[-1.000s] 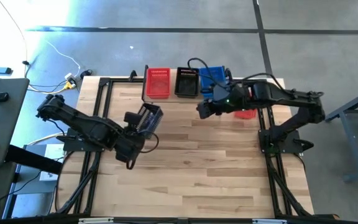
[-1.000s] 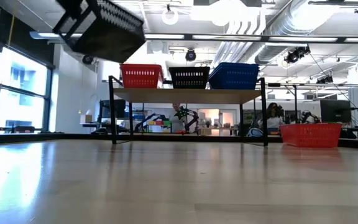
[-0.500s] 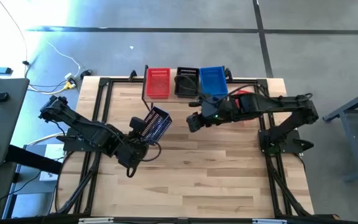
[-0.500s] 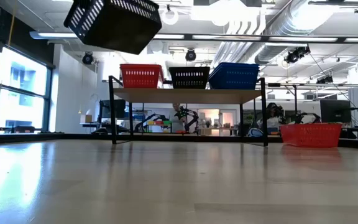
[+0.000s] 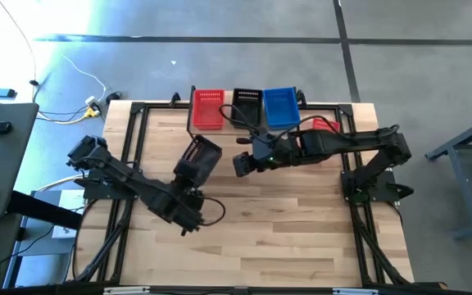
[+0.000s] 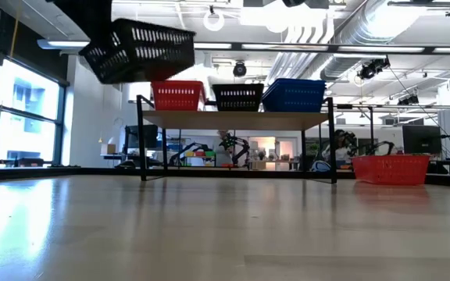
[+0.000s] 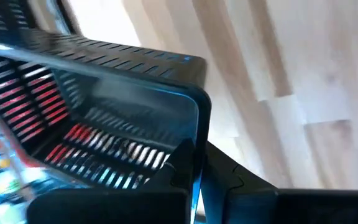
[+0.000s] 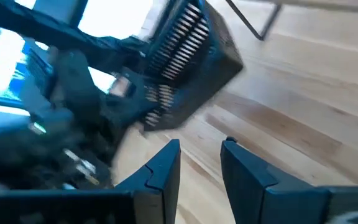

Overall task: Stack baskets on shelf by color
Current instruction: Stack the black bin on top of the stacked black bins on the shelf

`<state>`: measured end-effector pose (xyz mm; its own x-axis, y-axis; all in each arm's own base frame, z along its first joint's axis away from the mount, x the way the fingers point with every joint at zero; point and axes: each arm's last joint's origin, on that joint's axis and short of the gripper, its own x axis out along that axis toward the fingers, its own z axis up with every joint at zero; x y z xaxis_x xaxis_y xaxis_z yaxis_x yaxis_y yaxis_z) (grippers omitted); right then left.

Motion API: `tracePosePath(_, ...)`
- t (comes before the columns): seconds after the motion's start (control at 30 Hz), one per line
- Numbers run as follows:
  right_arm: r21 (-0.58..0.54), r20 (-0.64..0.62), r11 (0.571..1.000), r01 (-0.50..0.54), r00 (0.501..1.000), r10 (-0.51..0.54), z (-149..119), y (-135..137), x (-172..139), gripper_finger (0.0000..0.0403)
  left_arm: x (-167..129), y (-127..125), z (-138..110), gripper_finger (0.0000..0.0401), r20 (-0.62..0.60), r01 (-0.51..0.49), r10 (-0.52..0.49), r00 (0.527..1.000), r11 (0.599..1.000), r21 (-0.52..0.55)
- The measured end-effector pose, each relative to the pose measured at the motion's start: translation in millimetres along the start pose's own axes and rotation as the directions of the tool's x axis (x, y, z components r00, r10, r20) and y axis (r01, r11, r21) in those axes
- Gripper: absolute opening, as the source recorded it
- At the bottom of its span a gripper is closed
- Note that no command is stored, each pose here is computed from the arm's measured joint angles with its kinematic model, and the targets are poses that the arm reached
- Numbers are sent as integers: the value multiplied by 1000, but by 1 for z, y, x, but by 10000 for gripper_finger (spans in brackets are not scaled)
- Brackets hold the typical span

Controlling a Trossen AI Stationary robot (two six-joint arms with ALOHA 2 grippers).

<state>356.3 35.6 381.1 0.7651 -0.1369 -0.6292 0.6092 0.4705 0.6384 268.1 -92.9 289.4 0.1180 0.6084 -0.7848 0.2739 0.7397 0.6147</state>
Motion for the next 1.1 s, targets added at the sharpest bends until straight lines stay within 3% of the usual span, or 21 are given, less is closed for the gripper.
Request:
tracePosePath(0.13, 8, -7, 1000, -11, 1000, 11, 1, 0, 6, 99, 6, -8, 7, 1, -33, -73, 75, 997, 996, 42)
tracePosePath(0.6, 75, -128, 996, 37, 991, -27, -6, -7, 51, 113, 19, -22, 20, 1, -88, -79, 92, 992, 986, 147)
tracePosePath(0.87, 226, -104, 972, 70, 993, -47, 1, -12, 69, 161, 19, -22, 20, 1, -84, -99, 117, 990, 976, 194)
tracePosePath(1.1, 306, -86, 952, 21, 996, 6, 1, -9, 84, 165, 19, -22, 20, 1, -84, -98, 116, 990, 976, 194)
